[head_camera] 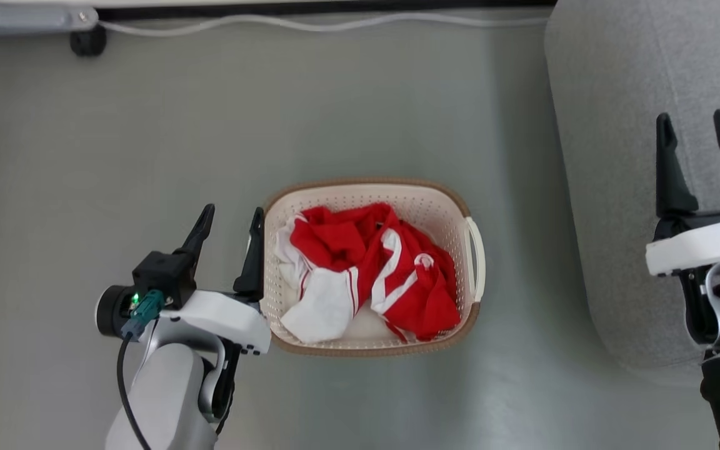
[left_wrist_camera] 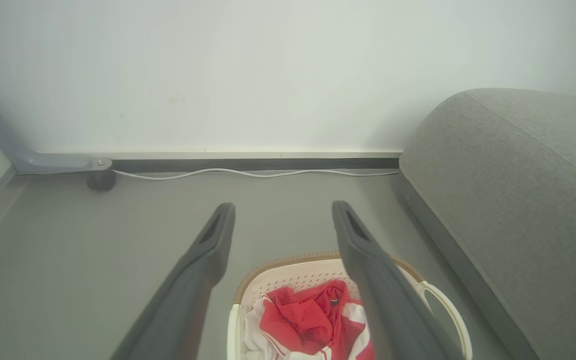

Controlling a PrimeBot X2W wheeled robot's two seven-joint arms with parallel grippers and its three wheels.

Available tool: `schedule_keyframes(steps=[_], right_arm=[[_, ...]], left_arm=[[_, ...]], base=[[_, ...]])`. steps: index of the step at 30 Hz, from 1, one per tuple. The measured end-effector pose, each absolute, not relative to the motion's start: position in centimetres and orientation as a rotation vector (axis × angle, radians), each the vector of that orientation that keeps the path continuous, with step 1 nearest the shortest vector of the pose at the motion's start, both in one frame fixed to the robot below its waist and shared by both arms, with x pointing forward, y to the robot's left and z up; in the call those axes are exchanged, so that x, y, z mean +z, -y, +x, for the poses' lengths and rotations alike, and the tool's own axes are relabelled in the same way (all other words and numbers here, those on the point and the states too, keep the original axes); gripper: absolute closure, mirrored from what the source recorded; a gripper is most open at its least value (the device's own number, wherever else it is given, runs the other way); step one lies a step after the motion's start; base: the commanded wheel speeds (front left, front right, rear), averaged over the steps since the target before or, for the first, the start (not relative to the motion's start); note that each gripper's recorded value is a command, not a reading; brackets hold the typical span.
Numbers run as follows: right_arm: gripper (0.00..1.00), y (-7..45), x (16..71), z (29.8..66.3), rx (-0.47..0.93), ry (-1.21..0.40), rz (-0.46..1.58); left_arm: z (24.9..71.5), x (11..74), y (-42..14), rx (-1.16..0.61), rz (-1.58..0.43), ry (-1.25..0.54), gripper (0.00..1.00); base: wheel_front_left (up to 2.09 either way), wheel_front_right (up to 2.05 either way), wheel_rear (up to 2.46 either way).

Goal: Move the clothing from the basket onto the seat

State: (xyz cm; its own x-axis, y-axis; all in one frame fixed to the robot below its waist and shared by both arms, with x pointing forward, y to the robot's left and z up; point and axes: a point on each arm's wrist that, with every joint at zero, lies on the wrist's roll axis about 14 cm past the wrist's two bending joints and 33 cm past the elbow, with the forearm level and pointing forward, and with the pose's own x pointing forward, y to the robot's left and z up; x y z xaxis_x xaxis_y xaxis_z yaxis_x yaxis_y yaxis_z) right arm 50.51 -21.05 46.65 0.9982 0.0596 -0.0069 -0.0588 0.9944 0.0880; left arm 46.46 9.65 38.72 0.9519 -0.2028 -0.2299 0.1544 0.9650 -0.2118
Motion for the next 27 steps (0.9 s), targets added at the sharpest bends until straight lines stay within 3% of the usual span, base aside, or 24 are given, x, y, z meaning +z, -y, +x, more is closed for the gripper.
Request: schedule_keyframes(steps=[16,27], right_arm=[[0.00,20.0,42.4,55.7,0.108,-0.017,0.096],[0.00,19.4,39.6,57.3,0.146,-0.045,0.078]], left_arm=[[49.7,31.4,-4.5,-0.287,-0.269,-0.396,0.00],[49.2,24.4,2.2,-0.493,-0.306,-0.600,0.00]], base=[[0.00,0.00,0.00],[0.00,0.00,0.00]])
